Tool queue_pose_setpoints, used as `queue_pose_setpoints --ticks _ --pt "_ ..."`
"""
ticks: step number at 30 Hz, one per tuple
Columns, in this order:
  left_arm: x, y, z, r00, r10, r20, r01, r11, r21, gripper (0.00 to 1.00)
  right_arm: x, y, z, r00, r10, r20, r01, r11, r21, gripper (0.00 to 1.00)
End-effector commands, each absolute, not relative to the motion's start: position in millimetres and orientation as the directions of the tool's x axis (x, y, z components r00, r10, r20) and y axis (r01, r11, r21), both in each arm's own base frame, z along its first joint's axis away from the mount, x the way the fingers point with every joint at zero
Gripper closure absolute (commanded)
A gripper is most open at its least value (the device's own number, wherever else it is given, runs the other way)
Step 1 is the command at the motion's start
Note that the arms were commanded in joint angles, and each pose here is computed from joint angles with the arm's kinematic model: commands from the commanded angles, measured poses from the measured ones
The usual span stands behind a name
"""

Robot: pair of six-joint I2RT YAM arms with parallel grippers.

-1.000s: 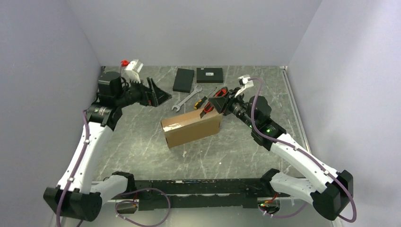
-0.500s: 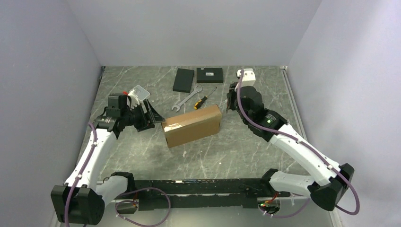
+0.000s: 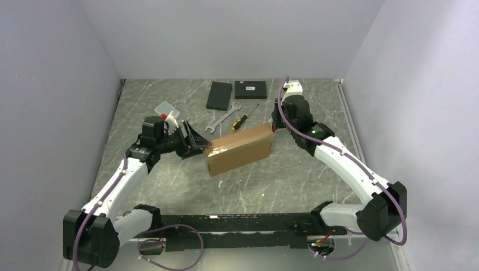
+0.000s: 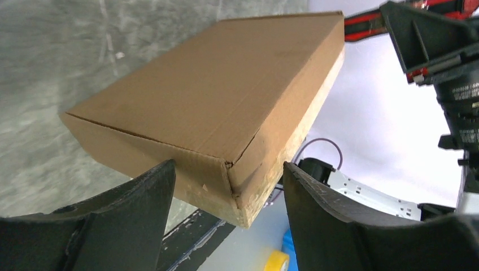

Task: Unpack the express box

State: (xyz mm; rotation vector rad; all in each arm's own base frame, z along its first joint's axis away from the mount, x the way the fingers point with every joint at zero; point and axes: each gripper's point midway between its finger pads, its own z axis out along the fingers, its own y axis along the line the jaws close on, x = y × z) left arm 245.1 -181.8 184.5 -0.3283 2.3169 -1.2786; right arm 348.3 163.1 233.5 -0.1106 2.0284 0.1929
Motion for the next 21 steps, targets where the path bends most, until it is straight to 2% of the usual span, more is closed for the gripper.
queue_pose_setpoints --ticks 1,4,9,15,19,21 --pt "254 -213 203 -0.863 -0.4 -0.307 0.096 0.467 -0.879 0.27 365 172 262 -0.371 0.107 -0.922 -0.216 0.956 0.198 1.0" --pt "253 -226 205 -0.87 -0.371 -0.323 0.128 0.463 -0.877 0.26 369 152 269 -0.358 0.091 -0.929 -0.155 0.976 0.155 1.0" --pt "244 -233 213 -0.878 -0.303 -0.37 0.217 0.438 -0.872 0.17 365 123 293 -0.309 0.073 -0.948 -0.062 0.993 0.096 1.0" --pt "237 -194 230 -0.788 -0.248 -0.564 0.372 0.538 -0.756 0.02 350 110 320 -0.272 0.084 -0.959 -0.041 0.994 0.099 1.0" --pt "239 -156 244 -0.725 -0.273 -0.632 0.415 0.559 -0.718 0.01 340 118 333 -0.255 0.099 -0.962 -0.095 0.987 0.127 1.0" --pt "236 -153 248 -0.681 -0.223 -0.697 0.49 0.569 -0.661 0.01 334 131 341 -0.244 0.105 -0.964 -0.161 0.976 0.147 1.0"
